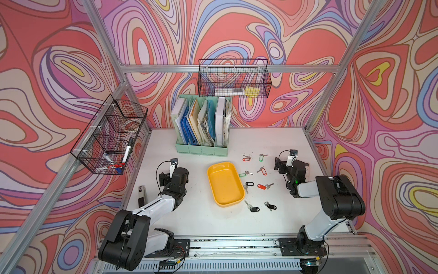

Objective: Take the keys out of the storage box
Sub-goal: Reset both arms

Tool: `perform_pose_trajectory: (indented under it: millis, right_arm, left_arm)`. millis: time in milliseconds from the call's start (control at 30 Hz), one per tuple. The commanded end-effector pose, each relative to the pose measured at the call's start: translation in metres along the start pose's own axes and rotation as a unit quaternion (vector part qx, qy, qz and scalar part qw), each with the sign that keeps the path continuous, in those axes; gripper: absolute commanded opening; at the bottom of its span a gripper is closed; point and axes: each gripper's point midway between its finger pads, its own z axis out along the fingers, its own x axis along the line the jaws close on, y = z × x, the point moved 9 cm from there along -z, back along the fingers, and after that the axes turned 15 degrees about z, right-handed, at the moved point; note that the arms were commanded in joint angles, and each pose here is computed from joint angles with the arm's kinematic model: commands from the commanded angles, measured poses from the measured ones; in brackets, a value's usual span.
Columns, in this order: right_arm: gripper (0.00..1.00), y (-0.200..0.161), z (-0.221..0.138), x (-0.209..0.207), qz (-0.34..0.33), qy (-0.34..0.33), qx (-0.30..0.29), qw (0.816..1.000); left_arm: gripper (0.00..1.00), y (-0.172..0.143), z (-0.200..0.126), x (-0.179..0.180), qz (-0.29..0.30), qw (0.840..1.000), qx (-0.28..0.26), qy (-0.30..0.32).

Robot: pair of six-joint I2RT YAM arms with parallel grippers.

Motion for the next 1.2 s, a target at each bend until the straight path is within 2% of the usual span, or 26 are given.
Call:
perform_pose_trajectory:
  millis: [0, 100, 200, 333, 400, 500, 567, 633, 733, 767, 1167]
  right_arm:
    - [0.98, 0.003, 0.0, 0.001, 0.008, 0.013, -0.012, 1.0]
    - [0.98, 0.003, 0.0, 0.002, 0.007, 0.013, -0.013, 1.0]
    - [0.98, 0.003, 0.0, 0.002, 0.007, 0.012, -0.012, 1.0]
    - [0.98, 0.003, 0.0, 0.002, 0.007, 0.012, -0.012, 1.0]
    - [0.98, 0.003, 0.0, 0.002, 0.007, 0.012, -0.013, 1.0]
    - [0.98, 0.003, 0.0, 0.002, 0.007, 0.012, -0.013, 1.0]
    - [0.98, 0.003, 0.0, 0.002, 0.006, 0.012, -0.013, 1.0]
    - [0.98, 0.003, 0.0, 0.002, 0.006, 0.012, -0.013, 1.0]
    - [0.98, 0.003, 0.0, 0.002, 0.007, 0.013, -0.012, 1.0]
    - [0.98, 0.003, 0.0, 0.002, 0.007, 0.012, -0.012, 1.0]
    - [0.98, 0.003, 0.0, 0.002, 0.006, 0.012, -0.013, 1.0]
  left_arm:
    - [0.99, 0.011, 0.003, -0.006, 0.004, 0.997, -0.071, -0.029]
    - [0.99, 0.016, 0.007, -0.014, 0.02, 0.992, -0.112, -0.056]
    - [0.99, 0.018, 0.011, -0.017, 0.045, 0.989, -0.127, -0.062]
    - [0.99, 0.001, 0.016, -0.012, 0.009, 0.985, -0.165, -0.047]
    - [0.99, -0.004, 0.015, -0.008, -0.008, 0.984, -0.167, -0.058]
    - [0.99, -0.011, 0.022, -0.012, -0.007, 0.983, -0.162, -0.088]
    - [0.99, -0.009, 0.024, -0.012, -0.008, 0.981, -0.176, -0.08]
    - [0.99, -0.008, 0.028, -0.008, -0.016, 0.985, -0.148, -0.09]
    - [0.99, -0.001, 0.05, 0.001, -0.043, 0.991, -0.095, -0.084]
    - [0.99, -0.004, 0.051, 0.004, -0.052, 0.99, -0.082, -0.104]
    - [0.99, -0.006, 0.051, 0.007, -0.062, 0.989, -0.091, -0.1]
